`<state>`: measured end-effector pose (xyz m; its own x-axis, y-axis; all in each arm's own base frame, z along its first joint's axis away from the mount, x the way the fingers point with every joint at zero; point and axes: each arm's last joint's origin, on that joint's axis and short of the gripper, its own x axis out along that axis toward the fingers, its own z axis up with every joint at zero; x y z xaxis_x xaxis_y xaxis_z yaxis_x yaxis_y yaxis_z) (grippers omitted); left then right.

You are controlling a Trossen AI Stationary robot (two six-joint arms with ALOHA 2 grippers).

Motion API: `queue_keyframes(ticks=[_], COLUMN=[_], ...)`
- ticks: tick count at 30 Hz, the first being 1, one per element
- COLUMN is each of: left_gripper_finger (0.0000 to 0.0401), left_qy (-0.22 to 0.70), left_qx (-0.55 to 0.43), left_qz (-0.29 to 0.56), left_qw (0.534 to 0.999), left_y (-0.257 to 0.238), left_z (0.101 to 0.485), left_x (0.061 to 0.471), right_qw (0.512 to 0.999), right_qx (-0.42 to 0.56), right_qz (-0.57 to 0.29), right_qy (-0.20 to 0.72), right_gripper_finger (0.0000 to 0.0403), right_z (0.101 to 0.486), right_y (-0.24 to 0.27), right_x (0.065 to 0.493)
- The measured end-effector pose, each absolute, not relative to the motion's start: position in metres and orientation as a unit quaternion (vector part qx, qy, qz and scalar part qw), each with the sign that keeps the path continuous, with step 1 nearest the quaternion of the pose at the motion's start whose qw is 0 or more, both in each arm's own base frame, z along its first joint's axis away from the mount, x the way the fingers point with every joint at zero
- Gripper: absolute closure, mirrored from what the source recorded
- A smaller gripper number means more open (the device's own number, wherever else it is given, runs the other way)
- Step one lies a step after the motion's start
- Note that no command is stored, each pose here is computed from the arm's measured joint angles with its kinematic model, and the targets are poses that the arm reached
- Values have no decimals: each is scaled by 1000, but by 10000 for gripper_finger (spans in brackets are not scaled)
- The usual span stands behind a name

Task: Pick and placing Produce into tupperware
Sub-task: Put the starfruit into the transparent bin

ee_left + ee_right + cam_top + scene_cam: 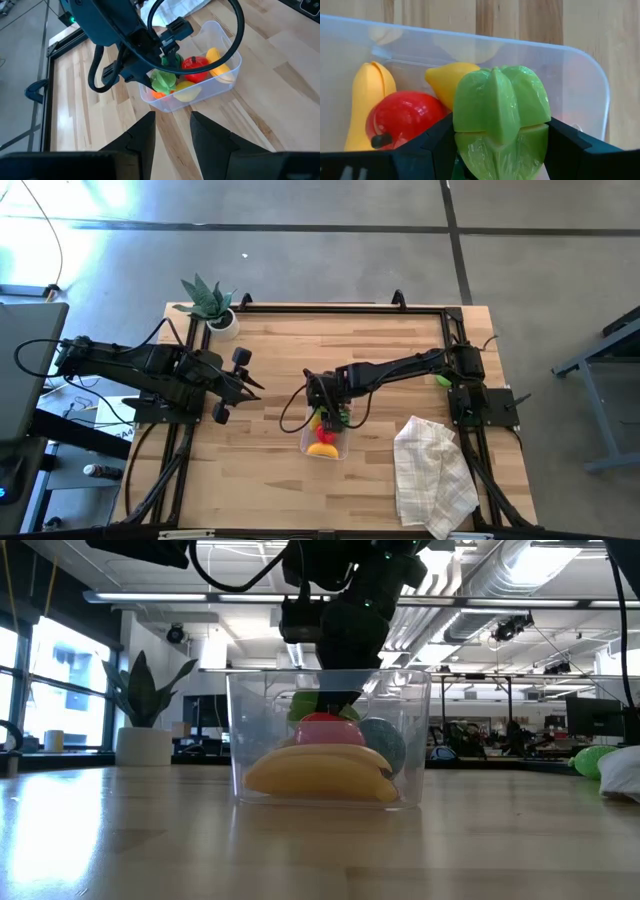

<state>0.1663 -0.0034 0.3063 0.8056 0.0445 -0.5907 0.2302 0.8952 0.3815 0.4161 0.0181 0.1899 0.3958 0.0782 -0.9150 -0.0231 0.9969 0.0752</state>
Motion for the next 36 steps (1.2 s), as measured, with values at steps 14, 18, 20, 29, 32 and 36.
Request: queue_keyframes(ticks=[14, 18, 20, 29, 32, 36], left_gripper_finger=[290, 290, 290, 290, 290, 290], left_qy=[308, 308, 307, 308, 307, 307], left_qx=[223, 223, 223, 223, 223, 223], left_qz=[-50, -50, -50, -50, -50, -50], left_qw=[924, 924, 924, 924, 924, 924], left_y=[-3, -3, -3, -3, -3, -3], left_z=[306, 306, 306, 306, 306, 306], left_x=[166, 166, 166, 166, 166, 166], right_qw=[826, 825, 826, 828, 828, 828], right_qx=[44, 44, 41, 17, 14, 12], right_qz=[11, 11, 12, 33, 37, 40], right_qy=[561, 563, 563, 559, 559, 560], right_gripper_finger=[186, 186, 186, 186, 186, 185], right_z=[189, 189, 189, 189, 189, 189], right_y=[18, 18, 18, 22, 23, 25], right_x=[414, 413, 413, 414, 414, 414])
